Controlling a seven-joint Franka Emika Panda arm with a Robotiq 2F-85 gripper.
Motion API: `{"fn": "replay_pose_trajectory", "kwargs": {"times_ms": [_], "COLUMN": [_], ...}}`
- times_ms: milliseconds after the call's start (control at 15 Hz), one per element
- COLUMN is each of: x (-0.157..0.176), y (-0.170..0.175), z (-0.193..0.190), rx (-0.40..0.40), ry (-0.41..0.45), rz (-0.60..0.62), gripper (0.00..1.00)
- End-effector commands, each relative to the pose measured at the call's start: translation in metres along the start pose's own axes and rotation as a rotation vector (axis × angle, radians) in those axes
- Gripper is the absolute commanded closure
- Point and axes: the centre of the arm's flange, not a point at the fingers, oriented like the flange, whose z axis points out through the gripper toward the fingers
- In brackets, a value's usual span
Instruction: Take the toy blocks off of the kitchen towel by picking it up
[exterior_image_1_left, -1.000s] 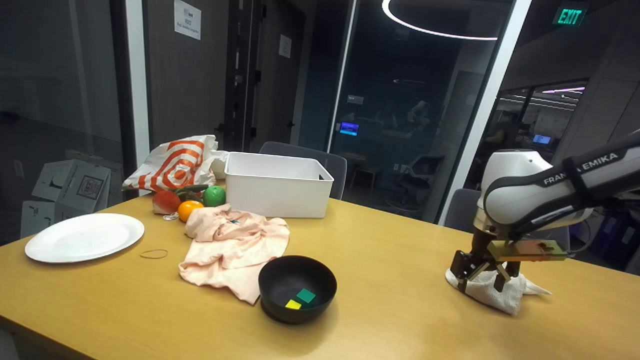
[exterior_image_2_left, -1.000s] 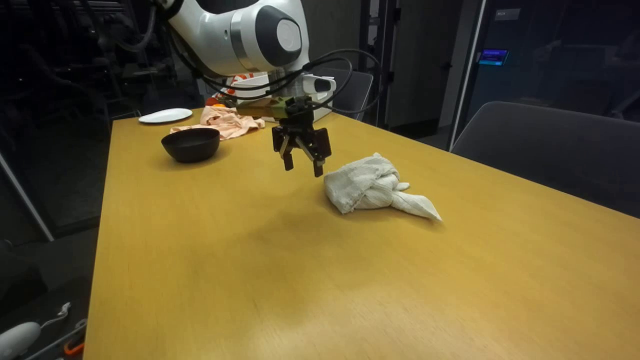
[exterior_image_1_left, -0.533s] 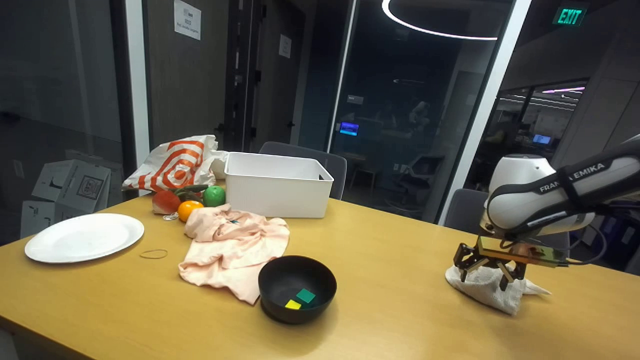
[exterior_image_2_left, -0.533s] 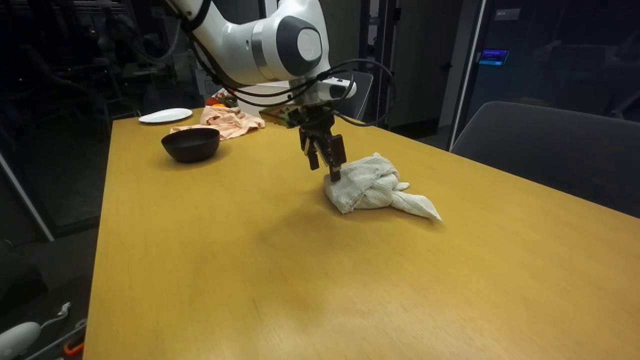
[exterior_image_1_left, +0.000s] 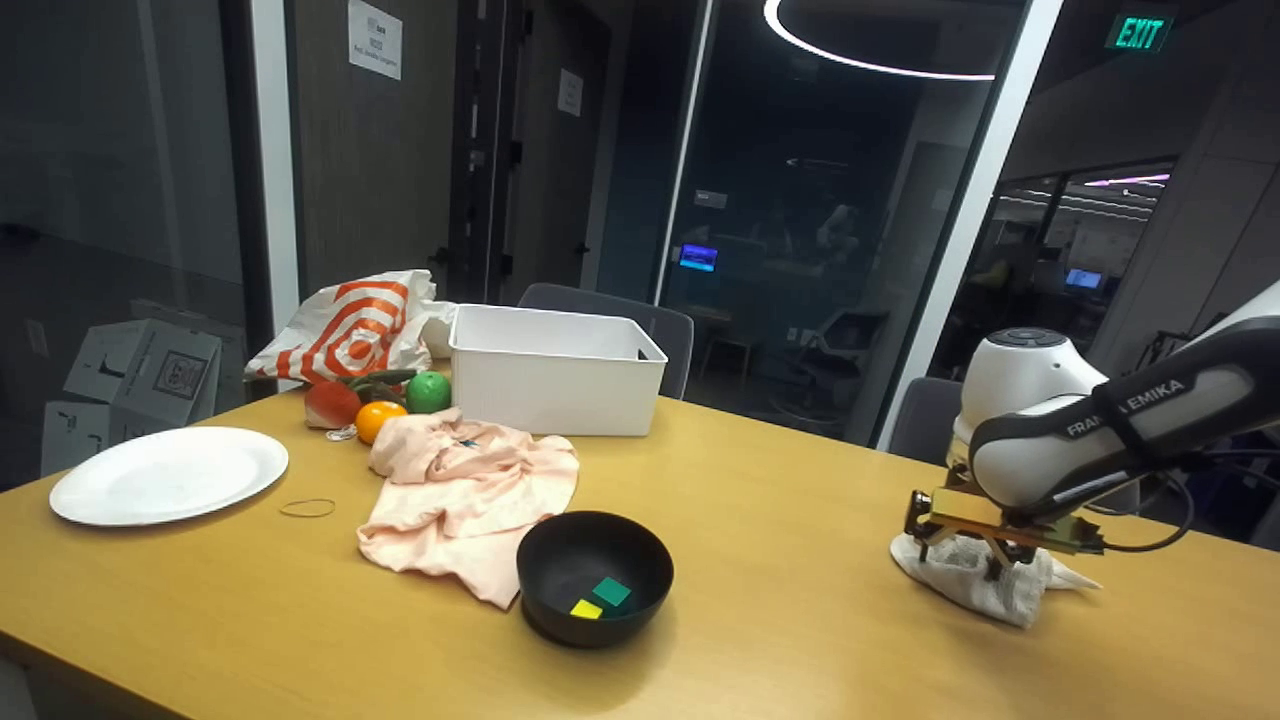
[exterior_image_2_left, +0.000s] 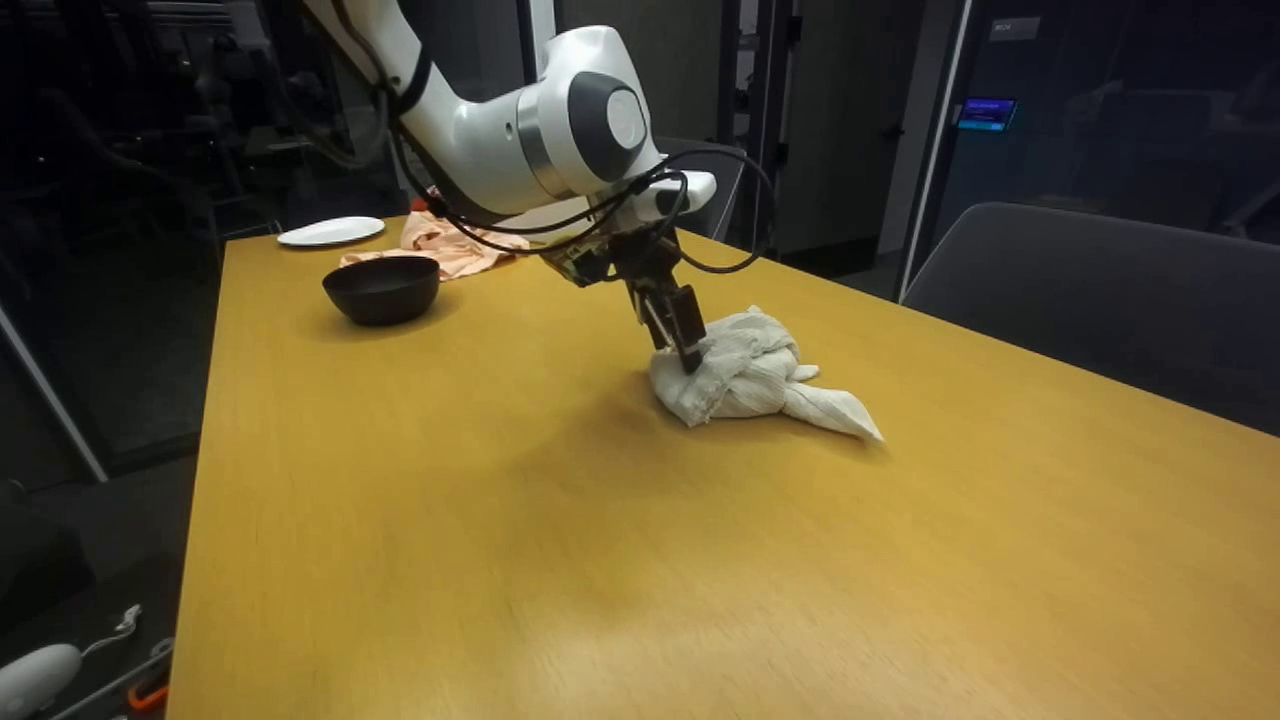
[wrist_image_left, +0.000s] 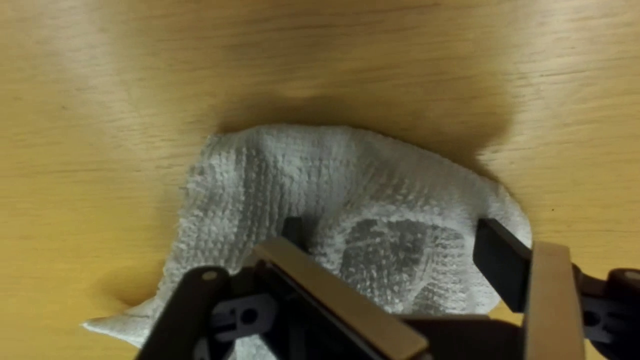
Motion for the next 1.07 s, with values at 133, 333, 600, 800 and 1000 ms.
{"fn": "replay_pose_trajectory", "kwargs": {"times_ms": [133,333,600,800,1000], "x": [-0.002,-0.003,-0.005,-0.002,0.004], "y": [-0.011,-0.014,-0.013,-0.006,0.004], "z": [-0.011,-0.013,-0.020,-0.045,-0.079], "rx": [-0.002,-0.003,0.016,0.062,0.097], "ry": [0.059,0.070,0.038,0.031,0.055], "rz": [0.017,0.017,0.017,0.038,0.069], "gripper": [0.58,0.80,0.93,0.93,0.93]}}
